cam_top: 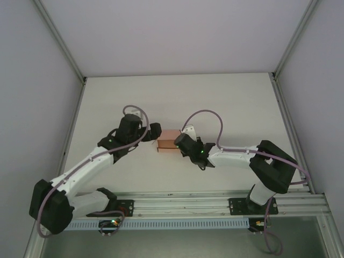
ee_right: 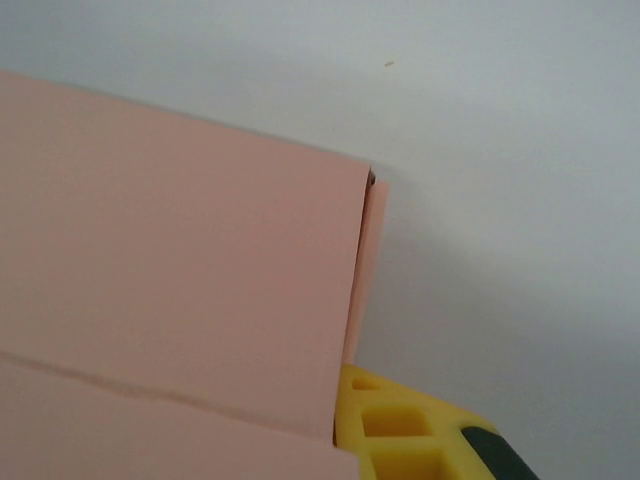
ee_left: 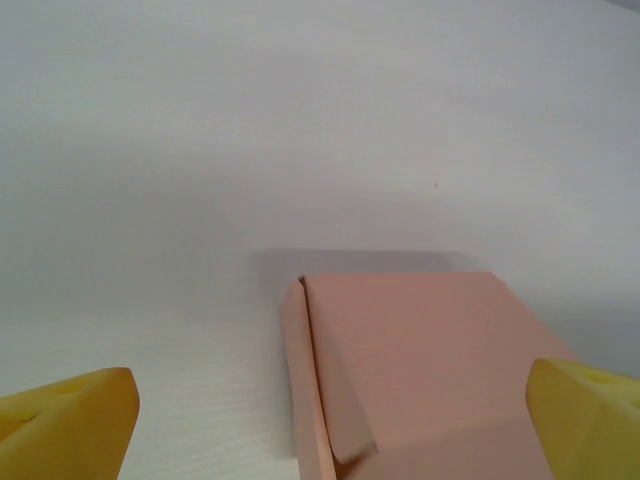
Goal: Assemble paper box
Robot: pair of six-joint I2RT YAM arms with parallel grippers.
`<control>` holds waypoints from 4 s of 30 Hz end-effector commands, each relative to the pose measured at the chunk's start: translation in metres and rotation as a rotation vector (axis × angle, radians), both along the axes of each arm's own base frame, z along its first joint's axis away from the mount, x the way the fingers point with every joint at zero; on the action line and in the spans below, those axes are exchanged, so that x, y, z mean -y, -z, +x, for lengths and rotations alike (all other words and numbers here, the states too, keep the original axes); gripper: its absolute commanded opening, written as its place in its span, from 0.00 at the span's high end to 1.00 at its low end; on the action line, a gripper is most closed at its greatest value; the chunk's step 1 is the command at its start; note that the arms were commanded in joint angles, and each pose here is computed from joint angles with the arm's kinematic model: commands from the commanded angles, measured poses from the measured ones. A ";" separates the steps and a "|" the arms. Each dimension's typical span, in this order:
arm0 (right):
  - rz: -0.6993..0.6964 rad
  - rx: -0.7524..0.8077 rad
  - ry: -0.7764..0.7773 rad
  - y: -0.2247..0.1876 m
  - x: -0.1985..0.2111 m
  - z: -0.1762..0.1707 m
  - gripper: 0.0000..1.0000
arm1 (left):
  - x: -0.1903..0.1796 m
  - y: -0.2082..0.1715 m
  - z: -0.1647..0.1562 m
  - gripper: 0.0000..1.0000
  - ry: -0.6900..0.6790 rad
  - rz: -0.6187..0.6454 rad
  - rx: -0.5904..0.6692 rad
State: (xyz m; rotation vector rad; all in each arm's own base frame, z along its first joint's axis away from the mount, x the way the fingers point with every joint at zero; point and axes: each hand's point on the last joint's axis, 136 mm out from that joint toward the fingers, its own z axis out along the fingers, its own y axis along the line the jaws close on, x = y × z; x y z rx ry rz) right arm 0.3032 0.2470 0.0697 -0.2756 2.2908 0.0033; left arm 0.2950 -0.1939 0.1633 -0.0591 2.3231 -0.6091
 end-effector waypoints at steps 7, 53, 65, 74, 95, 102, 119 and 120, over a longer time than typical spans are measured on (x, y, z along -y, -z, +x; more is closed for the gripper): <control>-0.067 -0.010 -0.079 0.018 0.001 -0.012 0.87 | 0.030 0.049 0.018 0.06 0.083 -0.154 -0.190; 0.723 -0.307 0.000 -0.033 0.016 0.038 0.00 | 0.011 0.175 0.007 0.79 0.097 -0.384 -0.369; 0.841 -0.466 -0.121 -0.009 -0.029 0.054 0.00 | 0.008 0.171 0.007 0.83 0.098 -0.470 -0.341; 1.071 -0.517 -0.244 -0.024 -0.063 0.056 0.34 | 0.012 0.159 0.011 0.79 0.130 -0.478 -0.301; 1.073 -0.777 0.250 -0.049 0.027 0.019 0.59 | 0.083 0.000 -0.036 0.00 0.688 0.479 0.607; 1.139 -0.976 0.270 -0.074 0.021 0.000 0.58 | 0.118 0.007 -0.066 0.00 0.908 0.680 0.741; 1.159 -1.085 0.291 -0.096 0.022 -0.028 0.52 | 0.132 0.007 -0.058 0.23 0.880 0.747 0.792; 1.168 -1.083 0.287 -0.097 0.022 -0.028 0.53 | 0.133 0.007 -0.058 0.23 0.874 0.741 0.795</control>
